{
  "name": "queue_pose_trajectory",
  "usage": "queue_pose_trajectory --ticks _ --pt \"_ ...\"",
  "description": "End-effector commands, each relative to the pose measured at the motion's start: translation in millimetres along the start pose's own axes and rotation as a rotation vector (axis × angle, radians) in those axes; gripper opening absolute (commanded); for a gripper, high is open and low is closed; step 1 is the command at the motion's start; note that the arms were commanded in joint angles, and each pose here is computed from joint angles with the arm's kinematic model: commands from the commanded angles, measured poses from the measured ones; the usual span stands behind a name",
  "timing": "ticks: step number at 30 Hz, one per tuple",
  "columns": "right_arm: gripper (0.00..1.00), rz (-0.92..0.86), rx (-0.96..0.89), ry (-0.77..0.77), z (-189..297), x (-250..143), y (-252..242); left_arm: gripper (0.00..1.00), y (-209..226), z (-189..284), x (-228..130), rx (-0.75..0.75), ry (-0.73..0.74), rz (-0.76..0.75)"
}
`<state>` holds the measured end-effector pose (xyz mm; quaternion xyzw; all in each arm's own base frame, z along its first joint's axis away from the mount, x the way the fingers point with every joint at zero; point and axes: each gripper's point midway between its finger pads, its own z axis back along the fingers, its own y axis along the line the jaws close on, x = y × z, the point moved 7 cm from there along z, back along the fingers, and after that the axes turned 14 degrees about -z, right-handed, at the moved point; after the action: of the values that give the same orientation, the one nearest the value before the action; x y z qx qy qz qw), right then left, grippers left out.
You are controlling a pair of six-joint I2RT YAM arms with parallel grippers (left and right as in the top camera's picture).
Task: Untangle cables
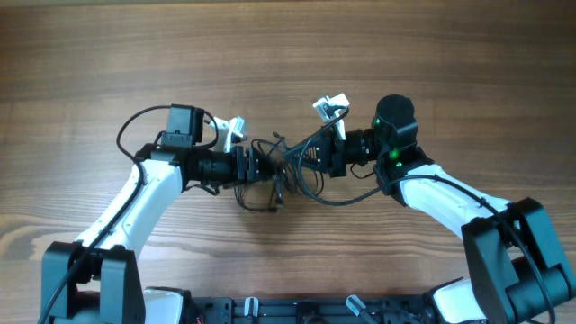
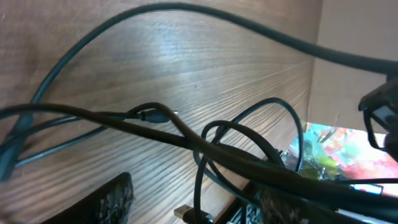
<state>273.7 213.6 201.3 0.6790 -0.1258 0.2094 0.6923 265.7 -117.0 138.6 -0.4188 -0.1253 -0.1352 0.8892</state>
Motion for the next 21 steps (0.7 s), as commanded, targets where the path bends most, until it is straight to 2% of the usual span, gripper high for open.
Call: queue_pose_trajectory --ticks 1,4,7,13,21 --pt "0.04 0.003 0.005 0.002 0.5 3.8 0.7 0.69 -20.4 -10.2 0.7 -0.08 0.007 -0.152" --pt "0.04 -0.008 0.006 0.003 0.5 3.8 0.8 0.65 -29.2 -29.1 0.1 -0.104 0.037 -0.215" --pt "0.04 -0.021 0.012 0.011 0.5 3.0 1.5 0.51 -26.1 -41.1 0.7 -0.07 0.05 -0.236" --pt "0.04 -0.021 0.027 0.033 0.6 0.8 3.0 0.46 -22.6 -41.7 11.4 -0.024 0.0 -0.255" --pt "0.04 -0.071 0.059 0.079 1.0 -3.5 6.8 0.34 -10.9 -39.9 16.6 0.084 -0.027 -0.232"
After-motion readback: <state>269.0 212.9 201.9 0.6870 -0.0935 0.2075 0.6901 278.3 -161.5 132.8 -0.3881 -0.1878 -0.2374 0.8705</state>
